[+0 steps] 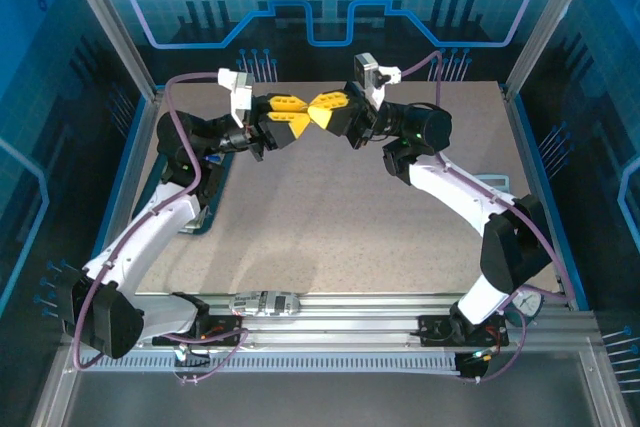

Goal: Remove the keys from the keyring

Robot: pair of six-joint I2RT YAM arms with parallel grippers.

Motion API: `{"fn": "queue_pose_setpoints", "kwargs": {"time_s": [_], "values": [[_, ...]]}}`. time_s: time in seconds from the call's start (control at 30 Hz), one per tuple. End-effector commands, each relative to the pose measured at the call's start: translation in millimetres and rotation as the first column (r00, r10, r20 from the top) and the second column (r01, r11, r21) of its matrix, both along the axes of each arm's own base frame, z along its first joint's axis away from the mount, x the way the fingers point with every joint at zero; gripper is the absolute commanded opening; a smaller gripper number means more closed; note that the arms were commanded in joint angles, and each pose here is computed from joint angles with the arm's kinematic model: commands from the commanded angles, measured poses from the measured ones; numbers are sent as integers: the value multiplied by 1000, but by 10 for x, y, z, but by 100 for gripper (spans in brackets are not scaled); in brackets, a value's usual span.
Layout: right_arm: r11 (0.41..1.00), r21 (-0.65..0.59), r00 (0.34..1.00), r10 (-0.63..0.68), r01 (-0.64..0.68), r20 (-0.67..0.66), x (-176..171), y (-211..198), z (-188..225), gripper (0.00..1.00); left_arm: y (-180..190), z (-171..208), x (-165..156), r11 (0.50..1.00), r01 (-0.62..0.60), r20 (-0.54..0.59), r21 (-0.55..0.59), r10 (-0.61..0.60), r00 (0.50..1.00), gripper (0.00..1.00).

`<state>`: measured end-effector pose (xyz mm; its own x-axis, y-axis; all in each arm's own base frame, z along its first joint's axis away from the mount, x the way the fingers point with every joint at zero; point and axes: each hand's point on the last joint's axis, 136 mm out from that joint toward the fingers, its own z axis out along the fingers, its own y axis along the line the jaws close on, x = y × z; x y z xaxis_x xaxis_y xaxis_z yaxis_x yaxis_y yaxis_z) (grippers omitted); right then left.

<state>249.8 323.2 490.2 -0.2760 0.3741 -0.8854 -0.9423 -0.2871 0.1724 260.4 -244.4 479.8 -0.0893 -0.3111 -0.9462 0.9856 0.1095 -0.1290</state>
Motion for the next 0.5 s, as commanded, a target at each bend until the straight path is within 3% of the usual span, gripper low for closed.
{"fn": "queue_pose_setpoints", "kwargs": {"time_s": [0.0, 0.1, 0.2, 0.27, 0.47], "values": [[1000, 29, 999, 9, -10, 49, -75, -11, 101, 2, -10, 86, -64, 1000, 24, 36, -4, -24, 999, 18], [1000, 24, 999, 2, -3, 48, -62, -20, 99, 2, -6, 62, -37, 1000, 12, 24, 0, -12, 1000, 15], [1000, 11, 999, -7, 6, 51, -59, -16, 81, 1, 9, 37, -8, 1000, -16, 17, 4, 16, 1000, 25], [1000, 6, 999, -9, 8, 50, -63, -14, 68, 1, 10, 28, -31, 1000, -12, 27, 11, 12, 1000, 15], [1000, 5, 999, -10, 10, 44, -50, -9, 51, 2, -8, 23, -29, 1000, 7, 17, 16, -7, 1000, 3]]}}
